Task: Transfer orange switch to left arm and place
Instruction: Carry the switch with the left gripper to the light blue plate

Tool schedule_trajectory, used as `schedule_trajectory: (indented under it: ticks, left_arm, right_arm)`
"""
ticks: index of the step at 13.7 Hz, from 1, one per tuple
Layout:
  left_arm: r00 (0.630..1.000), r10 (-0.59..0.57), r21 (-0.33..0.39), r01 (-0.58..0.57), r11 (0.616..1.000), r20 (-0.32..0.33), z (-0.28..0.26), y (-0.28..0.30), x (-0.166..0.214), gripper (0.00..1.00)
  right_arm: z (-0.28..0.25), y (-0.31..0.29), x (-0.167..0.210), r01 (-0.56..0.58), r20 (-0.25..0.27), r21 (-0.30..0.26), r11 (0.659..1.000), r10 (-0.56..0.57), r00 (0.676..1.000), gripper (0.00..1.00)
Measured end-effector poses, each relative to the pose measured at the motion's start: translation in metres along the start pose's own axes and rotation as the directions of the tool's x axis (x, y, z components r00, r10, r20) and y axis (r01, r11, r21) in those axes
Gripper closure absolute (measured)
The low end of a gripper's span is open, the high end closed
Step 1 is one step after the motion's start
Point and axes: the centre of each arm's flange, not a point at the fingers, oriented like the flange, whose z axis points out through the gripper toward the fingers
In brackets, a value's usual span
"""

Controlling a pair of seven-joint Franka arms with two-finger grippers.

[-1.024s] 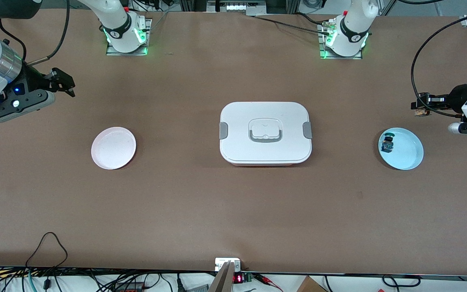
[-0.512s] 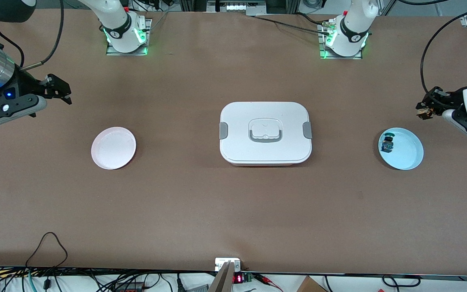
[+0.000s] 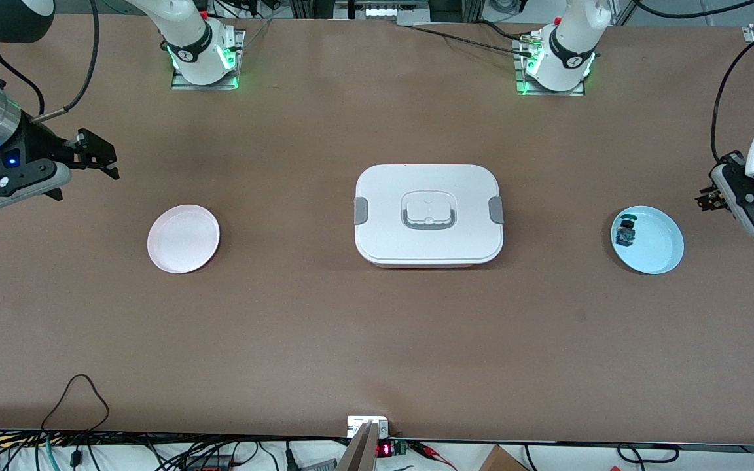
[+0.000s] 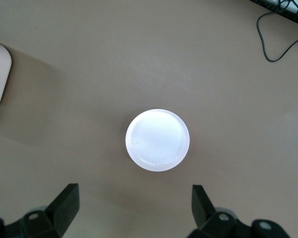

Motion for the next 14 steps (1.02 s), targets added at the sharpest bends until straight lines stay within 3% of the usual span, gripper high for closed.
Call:
schedule_trajectory:
  ticks: [5, 14]
  left_arm:
    - [0.971, 0.237, 0.018, -0.238, 0.971, 0.012, 0.057, -0.035, -0.026, 0.67]
    - [0.927, 0.375, -0.035, -0.374, 0.927, 0.022, 0.141, -0.061, -0.039, 0.67]
  right_arm:
    - [0.005, 0.0, -0.001, 0.035, 0.015, 0.002, 0.999, -0.035, 0.999, 0.0]
    - [0.015, 0.012, -0.004, -0.002, 0.038, -0.002, 1.0, 0.003, 0.999, 0.0]
